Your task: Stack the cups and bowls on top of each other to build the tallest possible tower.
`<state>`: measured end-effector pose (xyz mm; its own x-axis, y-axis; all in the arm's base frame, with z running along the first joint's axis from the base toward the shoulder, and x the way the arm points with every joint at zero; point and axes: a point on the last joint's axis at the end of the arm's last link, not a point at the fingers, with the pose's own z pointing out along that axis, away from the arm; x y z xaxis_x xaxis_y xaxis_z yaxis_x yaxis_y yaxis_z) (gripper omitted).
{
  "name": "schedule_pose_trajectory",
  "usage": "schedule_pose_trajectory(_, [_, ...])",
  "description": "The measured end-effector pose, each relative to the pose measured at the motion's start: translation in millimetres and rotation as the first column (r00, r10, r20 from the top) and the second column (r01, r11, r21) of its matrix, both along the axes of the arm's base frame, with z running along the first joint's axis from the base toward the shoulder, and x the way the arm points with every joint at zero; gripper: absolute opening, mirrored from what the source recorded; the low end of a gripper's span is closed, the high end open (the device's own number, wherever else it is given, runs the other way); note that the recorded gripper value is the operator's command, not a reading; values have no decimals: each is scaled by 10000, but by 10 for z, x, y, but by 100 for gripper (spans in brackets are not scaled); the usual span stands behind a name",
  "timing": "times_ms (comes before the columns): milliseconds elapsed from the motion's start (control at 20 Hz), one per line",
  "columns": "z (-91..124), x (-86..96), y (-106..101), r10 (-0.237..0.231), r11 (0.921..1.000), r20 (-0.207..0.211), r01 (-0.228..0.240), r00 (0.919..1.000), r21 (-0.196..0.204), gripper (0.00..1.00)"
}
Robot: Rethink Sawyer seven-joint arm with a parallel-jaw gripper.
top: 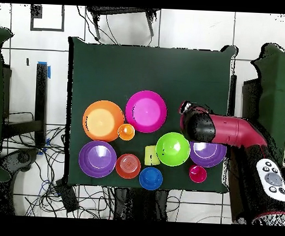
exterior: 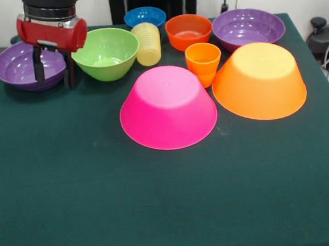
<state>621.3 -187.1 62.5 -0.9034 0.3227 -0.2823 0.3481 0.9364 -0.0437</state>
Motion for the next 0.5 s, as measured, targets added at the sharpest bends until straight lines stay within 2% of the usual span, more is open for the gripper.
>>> schedule_pose_trajectory(100, [26,13,-11,-27,9999,77,26,10000,130,100])
schedule_pose_trajectory(200, [137,-19,-137,-262,9987,200,253,9995,435,100])
schedule_pose_trajectory(300, [199,-57,-202,-388,9980,214,377,9990,498,100])
schedule_pose_trajectory(400, [344,-174,-310,-627,9968,171,617,9979,504,100])
schedule_pose_trajectory(500, [438,-251,-332,-714,9964,131,707,9974,459,100])
